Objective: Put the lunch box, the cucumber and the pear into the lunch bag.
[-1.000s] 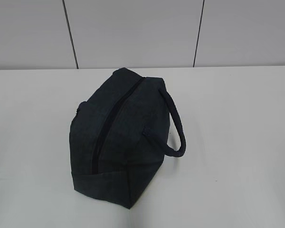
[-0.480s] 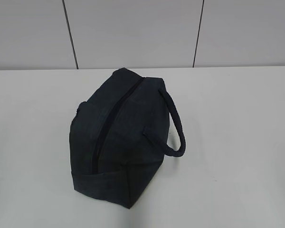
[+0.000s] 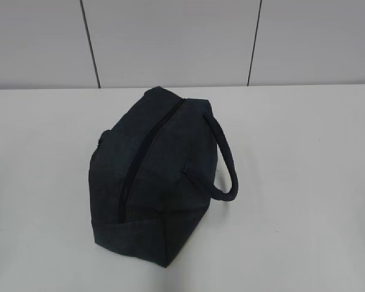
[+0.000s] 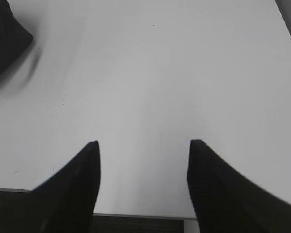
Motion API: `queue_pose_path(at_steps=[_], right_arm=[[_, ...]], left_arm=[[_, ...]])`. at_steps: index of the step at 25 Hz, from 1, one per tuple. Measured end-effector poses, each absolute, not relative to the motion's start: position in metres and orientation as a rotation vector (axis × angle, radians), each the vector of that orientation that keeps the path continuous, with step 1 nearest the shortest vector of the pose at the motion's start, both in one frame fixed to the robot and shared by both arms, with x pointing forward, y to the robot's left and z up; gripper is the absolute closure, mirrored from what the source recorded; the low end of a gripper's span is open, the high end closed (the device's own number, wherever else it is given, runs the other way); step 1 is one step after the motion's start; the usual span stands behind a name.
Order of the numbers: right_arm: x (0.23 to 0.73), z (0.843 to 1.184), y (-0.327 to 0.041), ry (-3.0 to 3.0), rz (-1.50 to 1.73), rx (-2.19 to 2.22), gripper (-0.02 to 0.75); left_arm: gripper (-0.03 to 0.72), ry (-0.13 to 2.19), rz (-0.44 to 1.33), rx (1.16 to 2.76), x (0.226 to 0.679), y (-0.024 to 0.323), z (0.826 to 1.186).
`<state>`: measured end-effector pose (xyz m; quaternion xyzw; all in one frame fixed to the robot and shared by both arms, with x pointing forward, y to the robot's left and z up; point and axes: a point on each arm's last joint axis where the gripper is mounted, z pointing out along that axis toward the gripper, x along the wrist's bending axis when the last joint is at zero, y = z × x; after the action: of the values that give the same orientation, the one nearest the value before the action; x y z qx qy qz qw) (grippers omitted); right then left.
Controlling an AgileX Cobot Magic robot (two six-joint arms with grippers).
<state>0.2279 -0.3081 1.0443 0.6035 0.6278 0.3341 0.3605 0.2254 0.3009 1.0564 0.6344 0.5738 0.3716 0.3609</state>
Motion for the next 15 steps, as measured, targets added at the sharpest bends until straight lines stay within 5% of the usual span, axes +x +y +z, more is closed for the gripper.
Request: queue_pose_path(at_steps=[15], right_arm=[[0.2279,1.0443,-0.3081,1.618,0.861,1.556,0.293]], left_arm=[[0.387,1.479,0.958,1.635,0.2254,0.3009,1.0564]])
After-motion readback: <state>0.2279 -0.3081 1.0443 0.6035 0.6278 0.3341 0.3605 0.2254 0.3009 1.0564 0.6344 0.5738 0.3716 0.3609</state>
